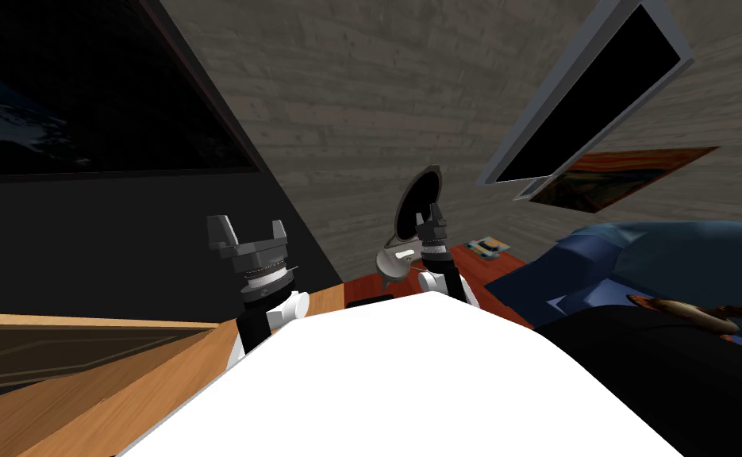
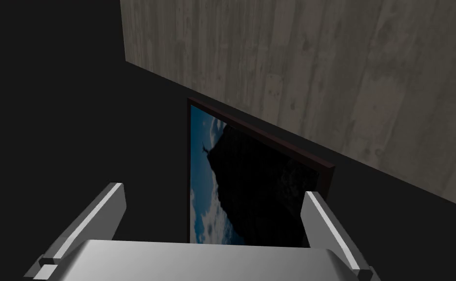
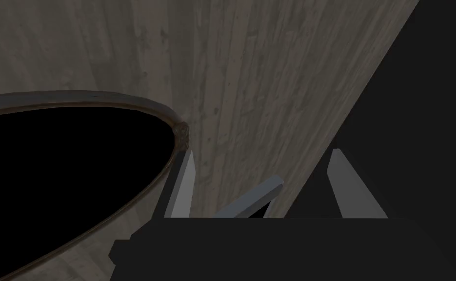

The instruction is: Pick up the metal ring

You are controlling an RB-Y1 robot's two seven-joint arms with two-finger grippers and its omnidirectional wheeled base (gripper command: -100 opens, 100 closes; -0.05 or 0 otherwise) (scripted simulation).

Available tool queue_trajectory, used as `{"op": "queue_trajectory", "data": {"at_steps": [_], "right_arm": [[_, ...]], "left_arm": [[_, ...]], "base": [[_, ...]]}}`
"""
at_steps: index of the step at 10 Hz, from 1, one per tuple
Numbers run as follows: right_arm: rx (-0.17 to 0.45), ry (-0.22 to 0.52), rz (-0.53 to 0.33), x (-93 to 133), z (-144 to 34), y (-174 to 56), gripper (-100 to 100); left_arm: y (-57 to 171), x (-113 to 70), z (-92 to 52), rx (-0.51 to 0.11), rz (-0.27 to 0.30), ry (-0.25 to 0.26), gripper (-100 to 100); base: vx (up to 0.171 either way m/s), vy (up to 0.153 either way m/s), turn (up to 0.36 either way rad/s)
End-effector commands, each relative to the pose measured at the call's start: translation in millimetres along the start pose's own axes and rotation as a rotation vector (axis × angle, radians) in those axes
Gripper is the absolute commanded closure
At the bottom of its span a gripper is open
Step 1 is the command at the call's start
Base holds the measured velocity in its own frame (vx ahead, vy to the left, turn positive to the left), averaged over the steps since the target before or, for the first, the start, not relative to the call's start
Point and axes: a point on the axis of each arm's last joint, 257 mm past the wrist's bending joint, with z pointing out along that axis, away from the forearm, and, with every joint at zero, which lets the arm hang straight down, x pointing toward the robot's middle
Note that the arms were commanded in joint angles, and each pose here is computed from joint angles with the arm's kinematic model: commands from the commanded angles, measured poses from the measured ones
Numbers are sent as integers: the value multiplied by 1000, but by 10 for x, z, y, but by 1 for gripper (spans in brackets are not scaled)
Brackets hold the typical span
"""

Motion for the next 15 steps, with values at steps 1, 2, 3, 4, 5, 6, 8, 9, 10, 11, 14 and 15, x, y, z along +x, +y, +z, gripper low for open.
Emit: {"op": "queue_trajectory", "data": {"at_steps": [1, 2, 3, 4, 5, 6, 8, 9, 10, 11, 14, 15], "right_arm": [[30, 21, 3, -17, -6, -126, -100], [48, 26, 9, -43, -9, -206, -100], [71, 27, 18, -83, -13, -303, -100], [96, 23, 29, -138, -17, -413, -100], [125, 16, 44, -207, -24, -537, -100], [156, 4, 61, -290, -33, -671, -100], [225, -31, 102, -498, -64, -968, -100], [255, -53, 126, -614, -73, -1098, -100], [285, -78, 152, -738, -83, -1224, -100], [298, -83, 151, -754, -115, -1287, -100], [400, -185, 238, -1197, -222, -1741, -100], [407, -190, 245, -1207, -243, -1773, -100]], "left_arm": [[0, 0, 0, 0, 0, 0, 0], [0, 0, 0, 0, 0, 0, 0], [0, 0, 0, 0, 0, 0, 0], [0, 0, 0, 0, 0, 0, 0], [0, 0, 0, 0, 0, 0, 0], [0, 0, 0, 0, 0, 0, 0], [0, 0, 0, 0, 0, 0, 0], [0, 0, 0, 0, 0, 0, 0], [0, 0, 0, 0, 0, 0, 0], [0, 0, 0, 0, 0, 0, 0], [0, 0, 0, 0, 0, 0, 0], [0, 0, 0, 0, 0, 0, 0]], "base": [[-1, -9, 15], [-1, -22, 19], [4, -25, 21], [1, -26, 23], [1, -32, 19], [4, -37, 31], [-1, -38, 31], [-1, -43, 36], [-4, -48, 36], [0, -35, 14], [-1, -40, 35], [0, -37, 17]]}}
